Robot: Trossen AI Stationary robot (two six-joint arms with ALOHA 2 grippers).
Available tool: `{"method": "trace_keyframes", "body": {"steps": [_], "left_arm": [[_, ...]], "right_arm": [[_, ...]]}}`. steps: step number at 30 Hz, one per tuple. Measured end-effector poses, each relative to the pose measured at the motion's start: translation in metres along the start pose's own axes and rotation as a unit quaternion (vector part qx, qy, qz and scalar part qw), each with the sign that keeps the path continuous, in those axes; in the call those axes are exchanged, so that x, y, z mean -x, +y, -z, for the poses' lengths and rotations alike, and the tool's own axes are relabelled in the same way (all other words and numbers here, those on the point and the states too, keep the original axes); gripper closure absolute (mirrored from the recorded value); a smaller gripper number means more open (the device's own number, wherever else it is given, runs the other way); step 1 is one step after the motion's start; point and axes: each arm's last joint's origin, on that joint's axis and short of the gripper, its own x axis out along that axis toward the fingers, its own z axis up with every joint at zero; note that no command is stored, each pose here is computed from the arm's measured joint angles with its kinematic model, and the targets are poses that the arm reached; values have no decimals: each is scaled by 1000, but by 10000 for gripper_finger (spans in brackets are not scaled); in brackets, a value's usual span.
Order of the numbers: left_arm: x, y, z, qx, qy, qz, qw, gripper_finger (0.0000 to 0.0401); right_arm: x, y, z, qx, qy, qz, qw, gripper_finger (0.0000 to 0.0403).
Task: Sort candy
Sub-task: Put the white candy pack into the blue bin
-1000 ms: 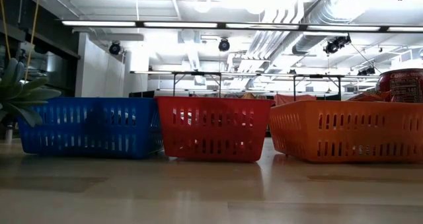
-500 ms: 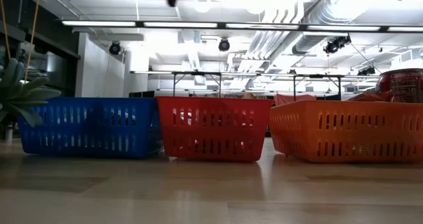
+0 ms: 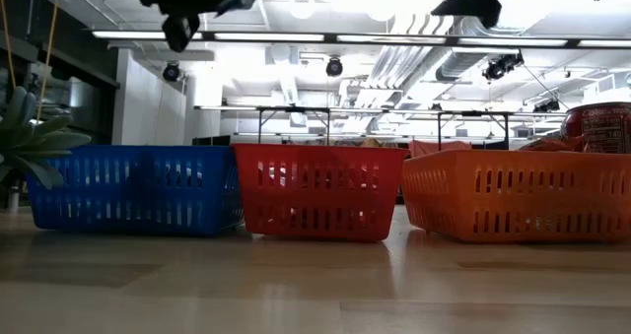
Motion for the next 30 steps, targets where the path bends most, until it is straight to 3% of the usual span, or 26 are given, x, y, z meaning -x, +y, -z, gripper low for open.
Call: {"method": "trace_keyframes", "body": {"steps": [4, 8, 15, 18, 25, 30], "left_arm": [[-13, -27, 7, -41, 92, 6, 995, 401], [-32, -44, 20, -88, 212, -3, 973, 401], [-48, -44, 52, -117, 322, -53, 938, 398], [-50, -40, 60, -135, 358, -44, 923, 389], [-56, -26, 59, -119, 406, -8, 906, 312], [-55, -20, 38, -93, 393, -3, 915, 230]], "right_arm": [[1, 3, 8, 4, 34, -4, 999, 158], [1, 5, 11, 19, 47, -8, 999, 158], [1, 5, 12, 40, 53, -4, 998, 158], [1, 5, 12, 41, 53, -4, 998, 158], [1, 5, 12, 41, 53, -4, 998, 158], [2, 5, 12, 35, 50, -5, 998, 158]]}}
